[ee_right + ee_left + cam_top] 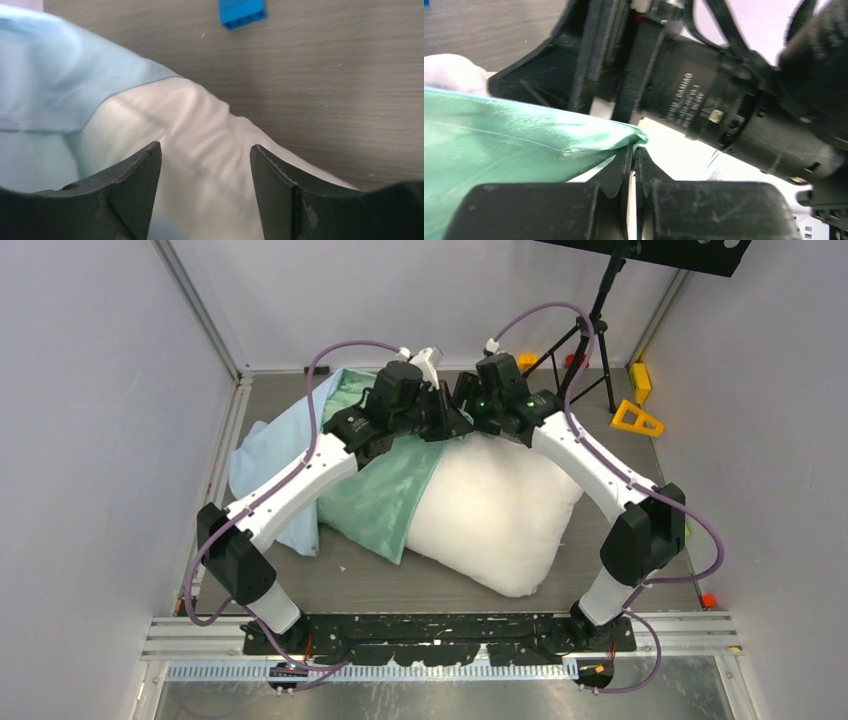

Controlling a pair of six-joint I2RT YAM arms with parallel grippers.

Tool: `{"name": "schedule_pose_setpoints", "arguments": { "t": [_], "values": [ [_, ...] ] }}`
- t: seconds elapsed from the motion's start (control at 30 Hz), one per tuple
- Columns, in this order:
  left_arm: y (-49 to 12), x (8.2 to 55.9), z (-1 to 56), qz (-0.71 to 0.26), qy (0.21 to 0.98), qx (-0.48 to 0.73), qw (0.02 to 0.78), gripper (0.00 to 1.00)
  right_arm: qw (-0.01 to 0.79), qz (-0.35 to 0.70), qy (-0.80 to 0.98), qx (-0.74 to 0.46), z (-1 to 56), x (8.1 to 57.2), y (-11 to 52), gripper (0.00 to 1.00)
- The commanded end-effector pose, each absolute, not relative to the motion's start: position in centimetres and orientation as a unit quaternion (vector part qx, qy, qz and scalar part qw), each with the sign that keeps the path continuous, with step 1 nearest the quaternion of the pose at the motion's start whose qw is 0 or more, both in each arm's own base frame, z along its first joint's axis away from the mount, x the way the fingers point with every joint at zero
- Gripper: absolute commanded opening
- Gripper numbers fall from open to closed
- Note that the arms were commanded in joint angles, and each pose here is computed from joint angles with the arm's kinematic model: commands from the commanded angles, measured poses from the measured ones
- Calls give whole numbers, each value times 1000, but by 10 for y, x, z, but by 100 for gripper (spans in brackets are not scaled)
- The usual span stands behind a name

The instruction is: Put the pillow into the pillowcase

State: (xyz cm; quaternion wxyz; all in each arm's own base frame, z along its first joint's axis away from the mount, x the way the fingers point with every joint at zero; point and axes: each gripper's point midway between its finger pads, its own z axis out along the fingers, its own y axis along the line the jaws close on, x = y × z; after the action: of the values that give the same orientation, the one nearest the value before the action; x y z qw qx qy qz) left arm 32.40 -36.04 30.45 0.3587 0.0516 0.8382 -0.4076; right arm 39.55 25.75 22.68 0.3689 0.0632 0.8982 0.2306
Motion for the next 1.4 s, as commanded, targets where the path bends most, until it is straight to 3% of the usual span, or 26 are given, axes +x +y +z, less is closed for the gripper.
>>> {"name": "schedule_pose_setpoints", "arguments": {
  "t": [0.0,0.17,0.27,0.43,0.6,0.7,0.97,1.03,1.13,1.23,1.27,1.37],
  "values": [
    [-348,363,317,-381,831,32,403,12,477,184,857,62,321,396,208,72],
    [-334,362,340,-356,824,52,437,57,496,131,854,81,340,382,171,74],
    [-314,351,338,-324,834,57,443,73,492,100,860,91,335,367,152,75],
    [-294,325,292,-252,867,77,422,82,477,101,866,111,314,326,131,76],
    [-297,315,252,-179,886,104,415,84,430,101,887,133,252,287,118,79],
    [-288,317,232,-75,891,119,431,84,404,121,894,148,216,270,120,82],
    [-259,332,212,51,879,112,462,81,361,119,912,154,145,262,125,86],
    [-261,335,207,60,878,123,458,75,354,122,914,155,135,264,128,81],
    [-265,338,207,64,877,133,458,49,353,125,914,156,132,267,131,62],
    [-279,338,231,31,869,142,472,8,358,129,911,155,141,271,133,24],
    [-290,332,243,11,867,155,473,1,359,136,911,151,148,273,136,4],
    [-366,282,308,-116,841,225,478,0,375,164,903,131,183,284,157,0]
  ]
}}
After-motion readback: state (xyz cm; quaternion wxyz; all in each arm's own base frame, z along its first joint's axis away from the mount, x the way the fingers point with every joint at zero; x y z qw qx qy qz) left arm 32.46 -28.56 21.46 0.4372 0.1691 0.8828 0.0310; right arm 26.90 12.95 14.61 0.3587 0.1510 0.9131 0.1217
